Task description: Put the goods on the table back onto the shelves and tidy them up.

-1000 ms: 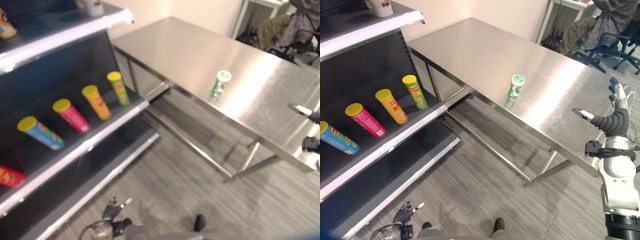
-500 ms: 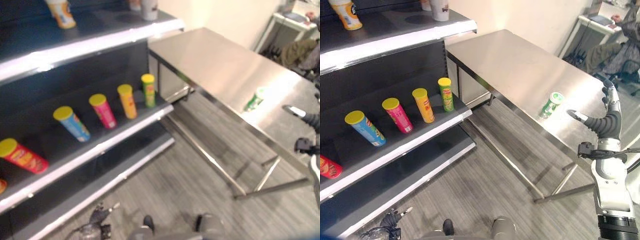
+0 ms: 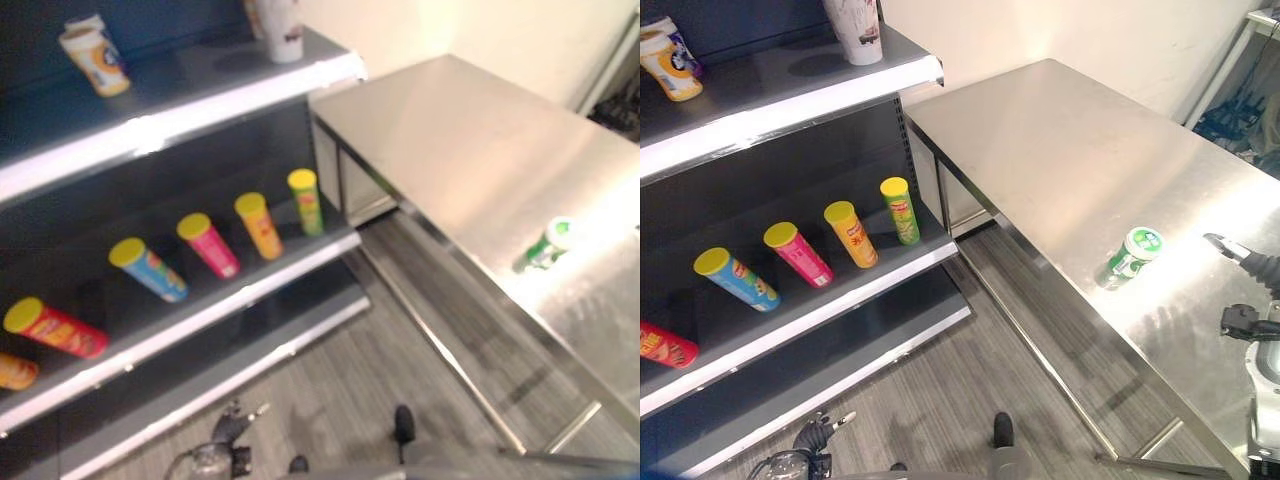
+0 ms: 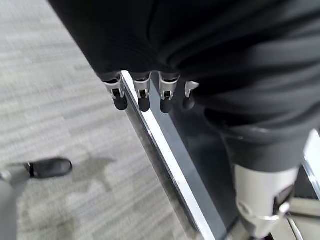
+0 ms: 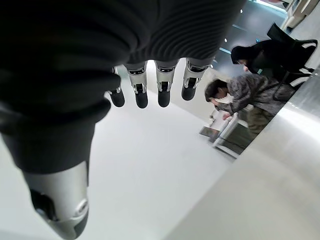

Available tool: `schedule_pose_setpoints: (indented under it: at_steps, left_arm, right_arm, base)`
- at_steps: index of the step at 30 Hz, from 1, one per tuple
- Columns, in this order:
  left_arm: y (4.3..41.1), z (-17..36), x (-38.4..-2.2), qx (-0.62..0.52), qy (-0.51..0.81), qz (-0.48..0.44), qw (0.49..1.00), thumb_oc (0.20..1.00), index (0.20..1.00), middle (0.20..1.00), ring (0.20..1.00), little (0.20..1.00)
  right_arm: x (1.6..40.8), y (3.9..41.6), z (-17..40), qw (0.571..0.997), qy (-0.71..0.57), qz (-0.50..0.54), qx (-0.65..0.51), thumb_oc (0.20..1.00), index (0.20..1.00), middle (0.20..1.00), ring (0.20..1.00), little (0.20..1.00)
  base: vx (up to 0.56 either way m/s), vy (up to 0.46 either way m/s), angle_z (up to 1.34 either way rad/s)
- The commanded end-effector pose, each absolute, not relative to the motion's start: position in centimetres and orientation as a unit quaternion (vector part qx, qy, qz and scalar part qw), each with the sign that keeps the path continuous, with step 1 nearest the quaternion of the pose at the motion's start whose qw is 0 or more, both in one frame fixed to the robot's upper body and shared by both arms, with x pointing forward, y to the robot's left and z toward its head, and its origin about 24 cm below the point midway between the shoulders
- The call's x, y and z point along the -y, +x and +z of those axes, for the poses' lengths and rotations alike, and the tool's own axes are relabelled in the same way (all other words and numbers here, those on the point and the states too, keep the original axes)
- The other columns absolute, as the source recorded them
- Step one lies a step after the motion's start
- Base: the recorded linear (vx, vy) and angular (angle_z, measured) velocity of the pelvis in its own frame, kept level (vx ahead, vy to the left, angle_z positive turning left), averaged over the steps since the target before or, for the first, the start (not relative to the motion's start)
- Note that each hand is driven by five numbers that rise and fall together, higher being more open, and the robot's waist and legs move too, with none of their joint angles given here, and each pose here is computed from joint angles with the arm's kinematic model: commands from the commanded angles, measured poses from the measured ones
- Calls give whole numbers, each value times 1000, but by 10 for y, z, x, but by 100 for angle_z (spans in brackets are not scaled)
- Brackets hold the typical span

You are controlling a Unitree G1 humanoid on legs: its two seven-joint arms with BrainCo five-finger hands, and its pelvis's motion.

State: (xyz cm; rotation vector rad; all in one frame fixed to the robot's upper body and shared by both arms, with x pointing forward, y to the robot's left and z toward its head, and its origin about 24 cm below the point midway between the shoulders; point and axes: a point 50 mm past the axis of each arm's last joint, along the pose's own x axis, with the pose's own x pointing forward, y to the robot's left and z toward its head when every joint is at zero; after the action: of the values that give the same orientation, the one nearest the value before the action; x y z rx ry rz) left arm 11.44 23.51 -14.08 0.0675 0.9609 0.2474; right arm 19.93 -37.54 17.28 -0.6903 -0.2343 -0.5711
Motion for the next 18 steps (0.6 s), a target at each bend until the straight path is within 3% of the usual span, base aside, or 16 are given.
schedule_pose_setpoints:
  at_steps: [1, 9, 18]
  left_arm:
    - [118, -130, -270, -450, 91, 123, 880, 1000, 1000, 1000, 1000, 1000]
    - [100, -135, -278, -478, 97, 126, 864, 1000, 1000, 1000, 1000, 1000]
    - [92, -137, -280, -491, 101, 129, 856, 1000, 1000, 1000, 1000, 1000]
  right_arm:
    - [379, 197, 191, 905, -308, -254, 147, 1000, 1000, 1000, 1000, 1000]
    - [376, 199, 172, 938, -292, -167, 82, 1000, 1000, 1000, 1000, 1000]
    - [374, 210, 155, 926, -339, -161, 35, 1000, 1000, 1000, 1000, 1000]
  base:
    - [68, -69, 8]
    - [25, -6, -3]
    - [11, 4, -6]
